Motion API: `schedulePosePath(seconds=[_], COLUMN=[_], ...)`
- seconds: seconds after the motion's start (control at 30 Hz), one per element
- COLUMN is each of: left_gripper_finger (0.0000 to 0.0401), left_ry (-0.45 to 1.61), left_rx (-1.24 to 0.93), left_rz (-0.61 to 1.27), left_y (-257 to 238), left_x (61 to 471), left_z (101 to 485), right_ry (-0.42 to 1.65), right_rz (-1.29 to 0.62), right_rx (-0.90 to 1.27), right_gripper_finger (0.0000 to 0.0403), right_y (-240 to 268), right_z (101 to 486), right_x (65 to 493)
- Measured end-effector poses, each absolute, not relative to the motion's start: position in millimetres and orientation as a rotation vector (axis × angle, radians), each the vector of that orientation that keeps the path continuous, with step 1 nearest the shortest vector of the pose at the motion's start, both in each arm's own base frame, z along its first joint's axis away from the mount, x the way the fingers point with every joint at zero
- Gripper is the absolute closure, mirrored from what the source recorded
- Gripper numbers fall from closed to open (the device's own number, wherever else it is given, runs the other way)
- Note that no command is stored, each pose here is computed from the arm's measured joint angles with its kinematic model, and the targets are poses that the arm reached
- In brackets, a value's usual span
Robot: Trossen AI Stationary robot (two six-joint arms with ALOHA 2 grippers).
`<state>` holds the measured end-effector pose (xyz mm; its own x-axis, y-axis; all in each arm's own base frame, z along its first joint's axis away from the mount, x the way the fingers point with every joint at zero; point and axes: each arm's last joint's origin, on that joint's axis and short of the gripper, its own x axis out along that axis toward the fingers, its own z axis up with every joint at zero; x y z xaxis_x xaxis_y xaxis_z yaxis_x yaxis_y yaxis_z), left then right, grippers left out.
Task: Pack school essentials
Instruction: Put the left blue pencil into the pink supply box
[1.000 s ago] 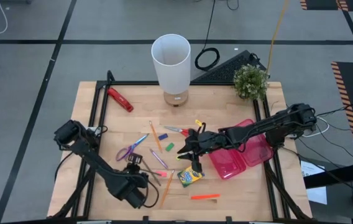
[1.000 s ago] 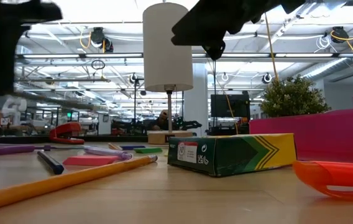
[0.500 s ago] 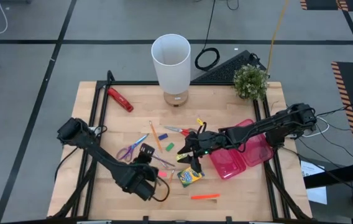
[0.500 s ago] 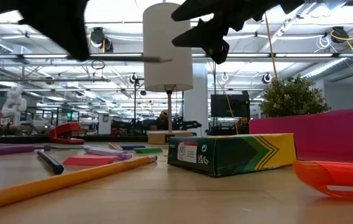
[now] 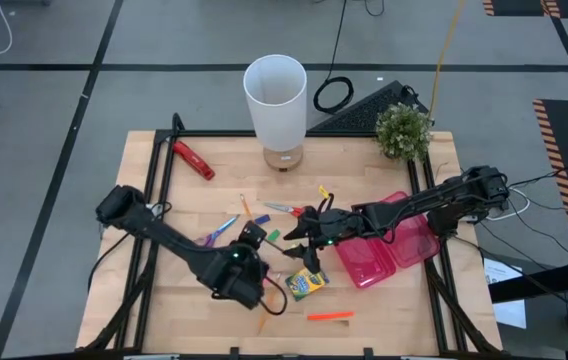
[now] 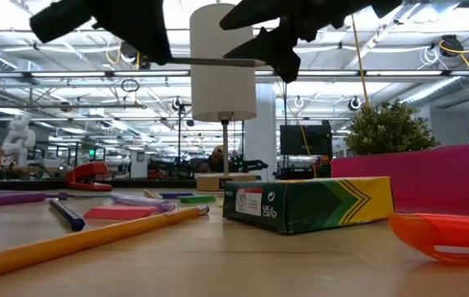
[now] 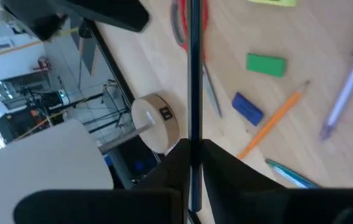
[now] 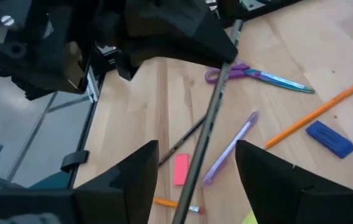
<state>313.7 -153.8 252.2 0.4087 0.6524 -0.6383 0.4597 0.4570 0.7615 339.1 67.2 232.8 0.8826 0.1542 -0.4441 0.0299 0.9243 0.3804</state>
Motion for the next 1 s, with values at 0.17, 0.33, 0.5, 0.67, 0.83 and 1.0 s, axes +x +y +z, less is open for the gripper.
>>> schedulePosePath(seconds=[0.17, 0.33, 0.5, 0.67, 0.83, 1.0], left_gripper_finger=[0.0361, 0.0361, 0.0361, 0.0361, 0.0361, 0.0358], left_ry=[1.189, 1.175, 1.142, 1.130, 1.127, 1.125], left_rx=[1.237, 1.245, 1.267, 1.269, 1.260, 1.251], left_rz=[0.175, 0.199, 0.221, 0.219, 0.224, 0.229], left_y=[-151, -146, -144, -144, -145, -145], left_x=[320, 325, 331, 333, 333, 333], left_z=[254, 254, 256, 256, 256, 256], right_ry=[0.488, 0.490, 0.505, 0.499, 0.503, 0.510], right_rz=[0.065, 0.067, 0.059, 0.047, 0.051, 0.047], right_rx=[0.389, 0.376, 0.367, 0.368, 0.343, 0.314], right_gripper_finger=[0.0199, 0.0199, 0.0202, 0.0234, 0.0295, 0.0360], right_y=[67, 67, 66, 61, 60, 60], right_z=[233, 232, 227, 228, 227, 226], right_x=[339, 339, 341, 342, 342, 342])
